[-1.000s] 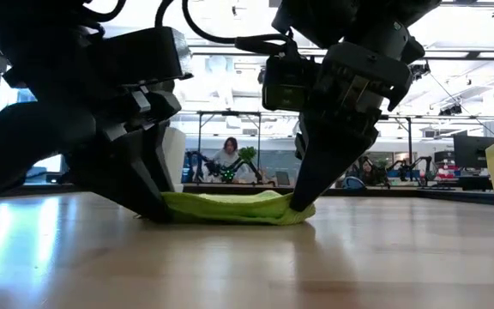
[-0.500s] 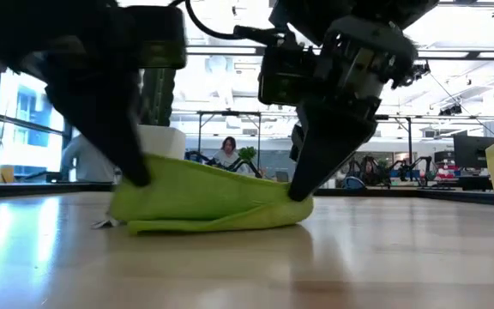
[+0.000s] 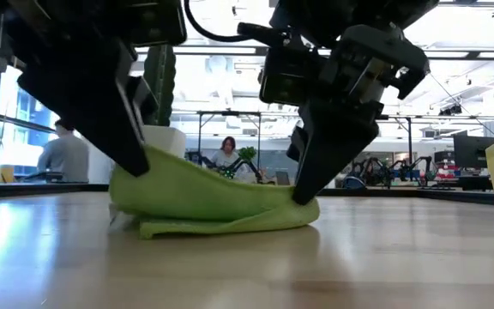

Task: Roll microfiber towels into tight, uniform cylinder then place into a basket
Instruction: Roll the light green towel

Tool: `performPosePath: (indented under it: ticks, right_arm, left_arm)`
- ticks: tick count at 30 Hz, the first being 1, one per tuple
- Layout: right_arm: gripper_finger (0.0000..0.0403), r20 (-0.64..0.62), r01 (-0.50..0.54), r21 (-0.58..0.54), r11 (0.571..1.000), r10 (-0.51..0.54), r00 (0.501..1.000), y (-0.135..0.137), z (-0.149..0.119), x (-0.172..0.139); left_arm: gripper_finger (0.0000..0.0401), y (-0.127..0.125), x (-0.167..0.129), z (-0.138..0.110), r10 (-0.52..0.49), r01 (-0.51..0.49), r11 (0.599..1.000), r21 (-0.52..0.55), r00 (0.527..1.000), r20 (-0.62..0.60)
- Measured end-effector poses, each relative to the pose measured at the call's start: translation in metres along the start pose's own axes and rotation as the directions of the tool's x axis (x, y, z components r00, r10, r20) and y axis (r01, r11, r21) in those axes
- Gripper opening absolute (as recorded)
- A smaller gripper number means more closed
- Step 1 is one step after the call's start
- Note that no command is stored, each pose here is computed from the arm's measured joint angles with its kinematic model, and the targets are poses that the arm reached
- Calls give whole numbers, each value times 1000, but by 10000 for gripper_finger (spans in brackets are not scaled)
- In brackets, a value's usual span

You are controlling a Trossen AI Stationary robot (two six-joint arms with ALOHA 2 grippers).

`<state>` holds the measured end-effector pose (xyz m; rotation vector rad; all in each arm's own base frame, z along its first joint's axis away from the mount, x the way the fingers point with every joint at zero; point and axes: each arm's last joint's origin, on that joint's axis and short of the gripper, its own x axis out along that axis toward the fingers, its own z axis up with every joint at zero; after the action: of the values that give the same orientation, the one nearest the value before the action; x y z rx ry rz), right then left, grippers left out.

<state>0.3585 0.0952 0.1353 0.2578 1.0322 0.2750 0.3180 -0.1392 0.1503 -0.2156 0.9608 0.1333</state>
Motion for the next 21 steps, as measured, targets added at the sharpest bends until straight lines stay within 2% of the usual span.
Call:
performPosePath:
  ticks: [5, 8, 10, 12, 14, 17, 19, 21]
  right_arm:
    - [80, -21, -42, -74, 996, 40, 999, 1, -1, 0]
    - [117, -83, -97, -140, 985, 86, 993, 2, -5, -3]
    - [132, -126, -116, -202, 973, 92, 988, 4, -5, -10]
    - [140, -139, -119, -320, 940, 77, 987, 9, -6, -13]
    - [141, -167, -78, -456, 887, 0, 986, 14, -12, -13]
    - [141, -148, 7, -666, 746, -142, 979, 27, -20, -9]
    - [141, -107, 71, -743, 665, -223, 969, 36, -22, -10]
    - [141, -72, 116, -790, 602, -279, 958, 41, -24, -8]
  left_arm:
    - [65, -1, 9, 1, -25, 25, 1000, -9, 1000, 3]
    - [86, -1, 18, -1, -55, 55, 998, -2, 998, -8]
    - [99, -3, 22, 0, -77, 77, 997, -5, 997, 5]
    - [109, -3, 23, 1, -79, 80, 997, -7, 997, 9]
    - [117, -3, 23, 1, -80, 80, 997, -7, 997, 14]
    - [124, -3, 23, 1, -78, 78, 997, -11, 997, 13]
    - [126, -2, 23, 0, -71, 72, 997, -24, 997, 3]
    - [126, -2, 23, -1, -68, 68, 997, -36, 998, -2]
